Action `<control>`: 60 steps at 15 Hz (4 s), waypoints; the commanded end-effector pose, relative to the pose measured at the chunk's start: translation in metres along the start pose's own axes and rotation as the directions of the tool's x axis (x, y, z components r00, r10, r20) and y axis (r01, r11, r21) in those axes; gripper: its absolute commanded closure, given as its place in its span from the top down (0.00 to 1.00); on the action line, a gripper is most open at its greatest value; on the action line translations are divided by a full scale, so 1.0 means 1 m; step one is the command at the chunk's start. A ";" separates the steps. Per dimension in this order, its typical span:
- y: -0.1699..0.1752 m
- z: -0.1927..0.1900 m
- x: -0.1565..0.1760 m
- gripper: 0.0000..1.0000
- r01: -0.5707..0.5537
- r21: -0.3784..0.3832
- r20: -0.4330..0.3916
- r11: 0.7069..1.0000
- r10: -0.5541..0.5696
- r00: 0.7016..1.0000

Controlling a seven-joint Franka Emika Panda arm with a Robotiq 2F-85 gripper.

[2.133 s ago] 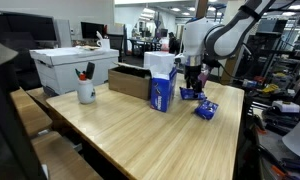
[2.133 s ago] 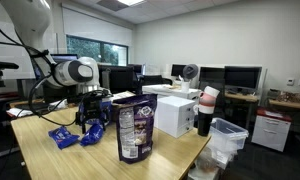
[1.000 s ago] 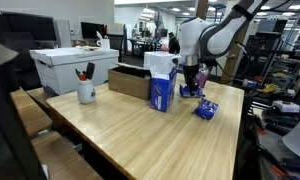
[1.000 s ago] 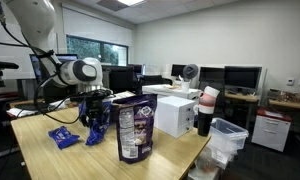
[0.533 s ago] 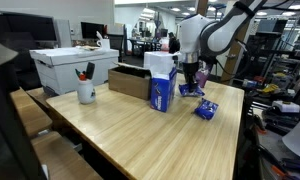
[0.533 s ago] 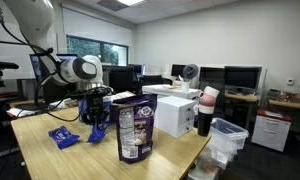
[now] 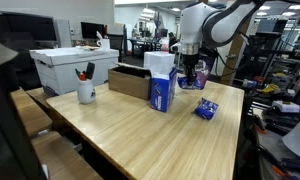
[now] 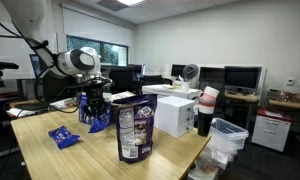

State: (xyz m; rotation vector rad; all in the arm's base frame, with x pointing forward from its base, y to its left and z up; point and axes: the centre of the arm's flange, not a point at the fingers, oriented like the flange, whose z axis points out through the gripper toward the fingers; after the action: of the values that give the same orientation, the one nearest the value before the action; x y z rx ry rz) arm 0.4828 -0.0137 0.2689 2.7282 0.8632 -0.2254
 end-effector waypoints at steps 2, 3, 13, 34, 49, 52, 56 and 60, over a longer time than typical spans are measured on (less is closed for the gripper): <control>-0.019 -0.060 -0.008 0.05 -0.044 -0.122 0.009 0.992 0.045 0.999; -0.023 -0.072 -0.008 0.05 -0.046 -0.155 0.007 0.987 0.048 0.999; -0.078 -0.174 0.017 0.05 -0.025 -0.445 -0.030 0.895 0.013 0.999; -0.109 -0.153 0.037 0.04 0.447 -0.606 -0.054 0.658 -0.595 0.802; -0.109 -0.134 0.033 0.04 0.480 -0.529 -0.189 0.700 -0.648 0.737; -0.111 -0.142 0.035 0.04 0.479 -0.542 -0.194 0.690 -0.658 0.728; -0.113 -0.151 0.036 0.04 0.474 -0.548 -0.195 0.689 -0.656 0.729; -0.114 -0.154 0.037 0.04 0.464 -0.560 -0.199 0.686 -0.656 0.729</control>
State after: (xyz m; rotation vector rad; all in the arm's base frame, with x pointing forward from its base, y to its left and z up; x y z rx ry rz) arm 0.4588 0.1438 0.3732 2.0021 1.6145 0.3765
